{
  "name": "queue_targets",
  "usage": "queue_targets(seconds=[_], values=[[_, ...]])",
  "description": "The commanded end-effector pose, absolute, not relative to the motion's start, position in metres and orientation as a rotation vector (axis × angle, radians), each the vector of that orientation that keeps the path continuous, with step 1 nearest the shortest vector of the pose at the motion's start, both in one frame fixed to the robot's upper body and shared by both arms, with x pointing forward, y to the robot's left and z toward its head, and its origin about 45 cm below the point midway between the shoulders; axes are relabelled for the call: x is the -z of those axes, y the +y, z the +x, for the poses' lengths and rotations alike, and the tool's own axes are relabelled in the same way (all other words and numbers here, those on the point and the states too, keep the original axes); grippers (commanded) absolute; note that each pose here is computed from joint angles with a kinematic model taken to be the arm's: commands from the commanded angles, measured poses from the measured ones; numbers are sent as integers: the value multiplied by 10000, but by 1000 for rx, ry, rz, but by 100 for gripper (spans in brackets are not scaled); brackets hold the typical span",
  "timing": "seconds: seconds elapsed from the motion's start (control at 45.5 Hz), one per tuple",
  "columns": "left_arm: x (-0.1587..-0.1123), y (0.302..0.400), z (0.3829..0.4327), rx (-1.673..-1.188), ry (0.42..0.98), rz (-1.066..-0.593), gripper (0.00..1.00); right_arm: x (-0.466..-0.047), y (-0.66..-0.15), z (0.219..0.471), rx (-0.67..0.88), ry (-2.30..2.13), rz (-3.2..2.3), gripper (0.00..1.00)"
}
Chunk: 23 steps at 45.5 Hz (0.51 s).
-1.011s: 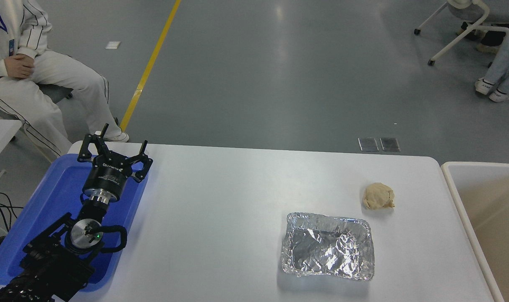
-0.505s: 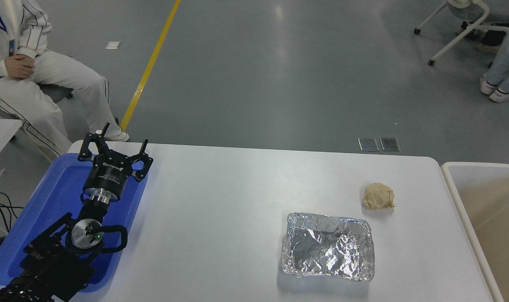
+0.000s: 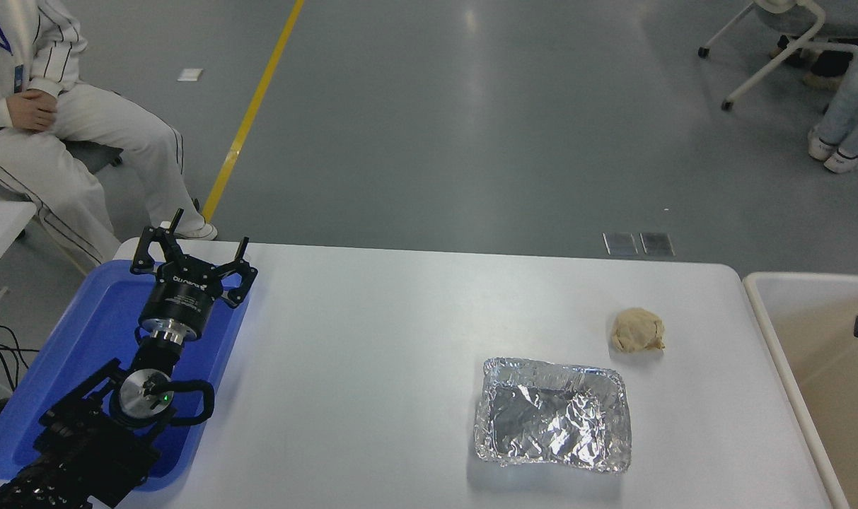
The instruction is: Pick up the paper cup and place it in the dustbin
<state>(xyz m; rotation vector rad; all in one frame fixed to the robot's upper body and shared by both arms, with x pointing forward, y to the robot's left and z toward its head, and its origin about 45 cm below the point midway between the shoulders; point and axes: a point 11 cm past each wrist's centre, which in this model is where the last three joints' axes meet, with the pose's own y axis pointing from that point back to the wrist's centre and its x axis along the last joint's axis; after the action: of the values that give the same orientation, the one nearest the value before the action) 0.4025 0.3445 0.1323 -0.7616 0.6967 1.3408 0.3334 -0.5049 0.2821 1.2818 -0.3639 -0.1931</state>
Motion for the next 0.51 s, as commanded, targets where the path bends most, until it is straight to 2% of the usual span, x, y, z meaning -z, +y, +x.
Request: queue_targets(seconds=[0.0, 0.22, 0.484], values=[[-1323, 3445, 4024, -1341, 696, -762, 100, -3308, -4434, 3603, 58, -253, 1306, 100], [-1323, 3445, 4025, -1341, 696, -762, 100, -3687, -4053, 3860, -53, -296, 1332, 100], [-1322, 3443, 4024, -1341, 696, -761, 100, -4056, -3600, 3999, -129, -345, 1375, 100]])
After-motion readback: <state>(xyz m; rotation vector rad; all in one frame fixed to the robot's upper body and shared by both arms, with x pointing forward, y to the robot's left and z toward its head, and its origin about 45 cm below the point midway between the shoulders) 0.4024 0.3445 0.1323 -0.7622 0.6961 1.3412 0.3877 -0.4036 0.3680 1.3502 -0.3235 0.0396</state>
